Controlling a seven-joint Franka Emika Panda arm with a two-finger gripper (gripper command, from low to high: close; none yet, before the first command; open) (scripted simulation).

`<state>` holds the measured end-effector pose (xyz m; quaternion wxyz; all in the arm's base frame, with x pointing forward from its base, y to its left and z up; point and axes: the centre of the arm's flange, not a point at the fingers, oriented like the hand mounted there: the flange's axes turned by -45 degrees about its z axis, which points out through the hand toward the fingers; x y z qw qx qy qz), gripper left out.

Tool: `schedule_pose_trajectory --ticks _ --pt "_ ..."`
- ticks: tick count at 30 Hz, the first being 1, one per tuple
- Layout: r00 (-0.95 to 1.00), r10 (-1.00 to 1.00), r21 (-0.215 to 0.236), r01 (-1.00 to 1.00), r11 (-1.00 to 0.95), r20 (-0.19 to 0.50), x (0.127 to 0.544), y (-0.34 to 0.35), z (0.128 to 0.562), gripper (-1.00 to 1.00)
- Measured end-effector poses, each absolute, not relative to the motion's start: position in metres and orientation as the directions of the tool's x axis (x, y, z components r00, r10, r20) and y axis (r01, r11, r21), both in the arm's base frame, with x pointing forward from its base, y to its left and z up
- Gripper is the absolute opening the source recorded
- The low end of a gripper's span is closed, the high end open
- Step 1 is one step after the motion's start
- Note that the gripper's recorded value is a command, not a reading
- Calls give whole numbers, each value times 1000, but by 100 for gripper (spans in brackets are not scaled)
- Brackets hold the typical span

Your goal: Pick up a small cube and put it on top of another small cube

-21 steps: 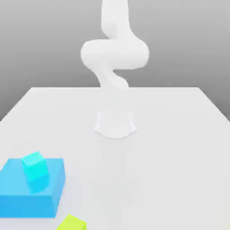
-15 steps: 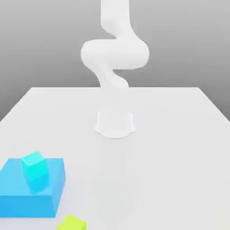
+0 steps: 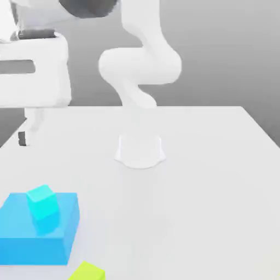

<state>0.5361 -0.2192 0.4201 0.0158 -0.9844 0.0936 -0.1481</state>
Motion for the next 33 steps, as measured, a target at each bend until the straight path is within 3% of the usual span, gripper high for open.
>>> schedule_pose_trajectory --ticks 6,13,17,18,25,33 --pt "961 -222 -42 -218 -975 168 538 -273 323 0" --pt "964 -264 -6 -264 -965 22 509 -336 208 0" --pt "963 -268 0 -268 -963 1 504 -345 141 0" --pt "963 -268 0 -268 -963 1 503 -345 131 -100" --pt "963 -268 -1 -268 -963 0 503 -345 132 -100" --pt "949 -314 -5 -314 -949 -2 484 -327 227 -100"
